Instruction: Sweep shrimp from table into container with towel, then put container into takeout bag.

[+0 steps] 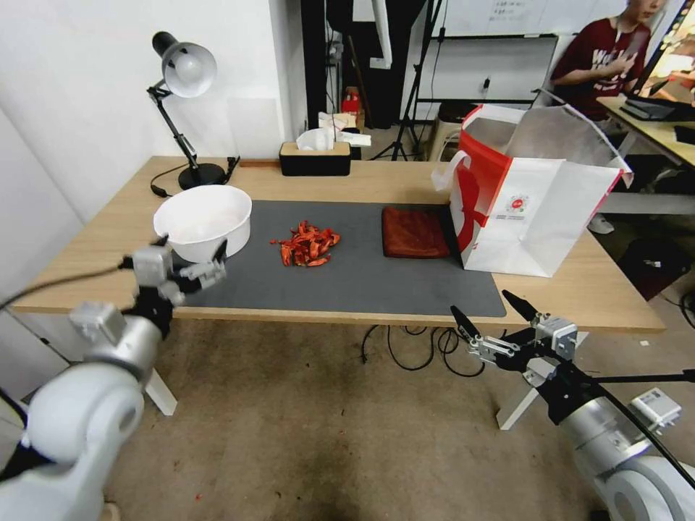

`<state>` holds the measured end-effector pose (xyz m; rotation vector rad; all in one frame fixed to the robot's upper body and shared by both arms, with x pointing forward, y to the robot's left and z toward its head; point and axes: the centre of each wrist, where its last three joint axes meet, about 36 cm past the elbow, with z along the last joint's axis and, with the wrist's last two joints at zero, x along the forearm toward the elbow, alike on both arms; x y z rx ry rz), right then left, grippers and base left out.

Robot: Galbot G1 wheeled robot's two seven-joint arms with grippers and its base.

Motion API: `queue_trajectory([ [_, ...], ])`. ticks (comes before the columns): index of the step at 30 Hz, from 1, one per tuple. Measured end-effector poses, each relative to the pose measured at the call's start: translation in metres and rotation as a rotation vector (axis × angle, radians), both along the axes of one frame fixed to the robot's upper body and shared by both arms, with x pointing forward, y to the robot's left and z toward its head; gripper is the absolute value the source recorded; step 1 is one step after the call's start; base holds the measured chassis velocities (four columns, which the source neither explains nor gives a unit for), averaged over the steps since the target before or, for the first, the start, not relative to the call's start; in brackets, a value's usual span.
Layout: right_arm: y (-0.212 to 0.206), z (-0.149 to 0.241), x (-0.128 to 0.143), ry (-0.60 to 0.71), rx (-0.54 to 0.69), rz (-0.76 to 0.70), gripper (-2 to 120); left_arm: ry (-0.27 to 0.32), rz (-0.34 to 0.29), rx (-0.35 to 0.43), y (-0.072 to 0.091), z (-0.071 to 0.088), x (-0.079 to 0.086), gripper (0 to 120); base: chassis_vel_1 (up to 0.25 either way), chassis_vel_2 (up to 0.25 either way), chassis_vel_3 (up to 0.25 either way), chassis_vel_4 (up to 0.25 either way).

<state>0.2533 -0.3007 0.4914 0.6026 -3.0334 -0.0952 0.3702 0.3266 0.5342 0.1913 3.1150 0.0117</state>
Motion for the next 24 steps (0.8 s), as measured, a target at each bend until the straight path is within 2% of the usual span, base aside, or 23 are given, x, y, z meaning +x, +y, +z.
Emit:
queue_trajectory([
  [1, 0.0, 0.0, 0.0, 0.001, 0.0, 0.0, 100, 0.001, -0.004, -0.001, 0.004, 0.002, 0.01, 100, 0.0, 0.0, 0.0, 0.0],
  [2, 0.0, 0.0, 0.0, 0.001, 0.0, 0.0, 100, 0.001, -0.004, -0.001, 0.004, 0.002, 0.01, 100, 0.0, 0.0, 0.0, 0.0],
  [4, 0.0, 0.0, -0.001, 0.003, 0.0, -0.001, 100, 0.008, -0.02, -0.005, 0.016, 0.006, 0.035, 100, 0.0, 0.0, 0.0, 0.0],
  [5, 0.0, 0.0, -0.001, 0.003, 0.0, -0.001, 100, 0.008, -0.02, -0.005, 0.016, 0.006, 0.035, 100, 0.0, 0.0, 0.0, 0.0],
  [6, 0.0, -0.001, -0.001, 0.004, 0.0, -0.002, 100, 0.003, -0.039, 0.0, 0.025, 0.011, 0.051, 100, 0.0, 0.0, 0.0, 0.0],
  [8, 0.0, -0.001, -0.002, 0.006, 0.001, -0.003, 100, -0.008, -0.087, 0.005, 0.04, 0.021, 0.073, 100, 0.0, 0.0, 0.0, 0.0],
  [9, 0.0, -0.001, -0.002, 0.006, 0.001, -0.003, 100, -0.008, -0.087, 0.005, 0.04, 0.021, 0.073, 100, 0.0, 0.0, 0.0, 0.0],
  [11, 0.0, -0.001, -0.003, 0.007, 0.003, -0.005, 100, -0.014, -0.123, 0.017, 0.052, 0.028, 0.088, 100, 0.0, 0.0, 0.0, 0.0],
  [12, 0.0, -0.002, -0.003, 0.005, 0.006, -0.007, 100, -0.019, -0.16, 0.025, 0.064, 0.035, 0.103, 100, 0.0, 0.0, 0.0, 0.0],
  [13, 0.0, -0.002, -0.003, 0.005, 0.006, -0.007, 100, -0.019, -0.16, 0.025, 0.064, 0.035, 0.103, 100, 0.0, 0.0, 0.0, 0.0],
  [15, 0.001, -0.004, -0.004, 0.001, 0.011, -0.012, 100, 0.005, -0.187, 0.035, 0.081, 0.038, 0.123, 100, 0.0, 0.0, 0.0, 0.0],
  [16, 0.001, -0.004, -0.004, 0.001, 0.011, -0.012, 100, 0.005, -0.187, 0.035, 0.081, 0.038, 0.123, 100, 0.0, 0.0, 0.0, 0.0],
  [17, 0.001, -0.005, -0.004, 0.001, 0.013, -0.013, 100, 0.029, -0.207, 0.05, 0.093, 0.037, 0.134, 100, 0.0, 0.0, 0.0, 0.0],
  [19, -0.001, -0.007, -0.004, 0.003, 0.013, -0.017, 100, 0.065, -0.31, 0.116, 0.118, 0.038, 0.147, 100, 0.0, 0.0, 0.0, 0.0],
  [20, -0.001, -0.008, -0.004, 0.003, 0.012, -0.018, 100, 0.073, -0.356, 0.143, 0.126, 0.042, 0.151, 100, 0.0, 0.0, 0.0, 0.0],
  [21, -0.001, -0.008, -0.004, 0.003, 0.012, -0.018, 100, 0.073, -0.356, 0.143, 0.126, 0.042, 0.151, 100, 0.0, 0.0, 0.0, 0.0],
  [23, -0.003, -0.01, -0.004, 0.003, 0.011, -0.019, 100, 0.081, -0.466, 0.254, 0.146, 0.056, 0.161, 100, 0.0, 0.0, 0.0, 0.0],
  [24, -0.003, -0.011, -0.004, 0.002, 0.011, -0.02, 100, 0.083, -0.494, 0.318, 0.152, 0.063, 0.167, 100, 0.0, 0.0, 0.0, 0.0],
])
